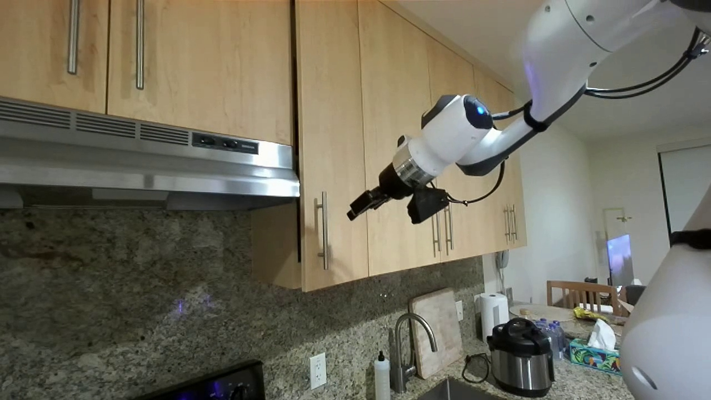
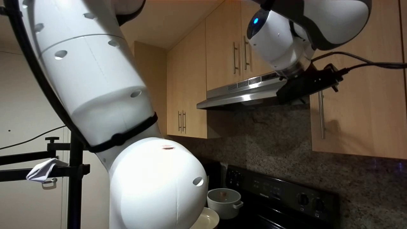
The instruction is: Open and close the upper right cupboard
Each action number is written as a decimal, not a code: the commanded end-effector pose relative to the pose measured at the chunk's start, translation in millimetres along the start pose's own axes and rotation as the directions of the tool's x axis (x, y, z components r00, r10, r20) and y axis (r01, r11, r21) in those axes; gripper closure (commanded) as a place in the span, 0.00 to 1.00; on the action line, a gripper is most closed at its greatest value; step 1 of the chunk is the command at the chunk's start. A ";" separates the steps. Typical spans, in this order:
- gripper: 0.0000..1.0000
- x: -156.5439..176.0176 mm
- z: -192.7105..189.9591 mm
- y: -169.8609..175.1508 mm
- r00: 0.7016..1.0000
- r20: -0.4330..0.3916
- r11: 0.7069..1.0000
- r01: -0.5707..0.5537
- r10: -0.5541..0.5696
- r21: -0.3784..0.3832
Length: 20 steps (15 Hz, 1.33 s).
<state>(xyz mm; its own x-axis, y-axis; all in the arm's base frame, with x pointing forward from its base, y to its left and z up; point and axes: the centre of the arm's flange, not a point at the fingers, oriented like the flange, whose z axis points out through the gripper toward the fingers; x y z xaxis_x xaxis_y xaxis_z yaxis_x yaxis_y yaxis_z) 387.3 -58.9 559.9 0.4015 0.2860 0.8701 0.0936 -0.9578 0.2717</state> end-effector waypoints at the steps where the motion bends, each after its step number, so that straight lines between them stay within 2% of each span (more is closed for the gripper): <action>1: 0.00 -17.0 -25.7 1.2 0.986 0.166 1.000 0.029 -0.027 -0.007; 5: 0.00 -75.7 -21.1 -18.1 0.953 0.301 0.999 0.036 -0.045 0.034; 7: 0.00 -92.5 -20.2 -26.9 0.947 0.322 1.000 0.003 -0.012 0.028; 13: 0.00 -105.4 -26.8 -21.8 0.951 0.306 0.997 -0.019 0.043 -0.081; 14: 0.00 -129.7 1.3 -20.9 0.951 0.309 0.999 0.003 0.010 -0.042; 20: 0.00 -125.0 -5.4 -18.1 0.955 0.295 0.998 0.004 0.016 -0.067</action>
<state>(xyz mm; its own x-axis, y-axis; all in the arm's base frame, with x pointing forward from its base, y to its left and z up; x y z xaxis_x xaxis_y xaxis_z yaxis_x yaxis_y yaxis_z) 330.5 -77.2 448.4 0.6539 0.2500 0.7141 0.0337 -0.9525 0.3026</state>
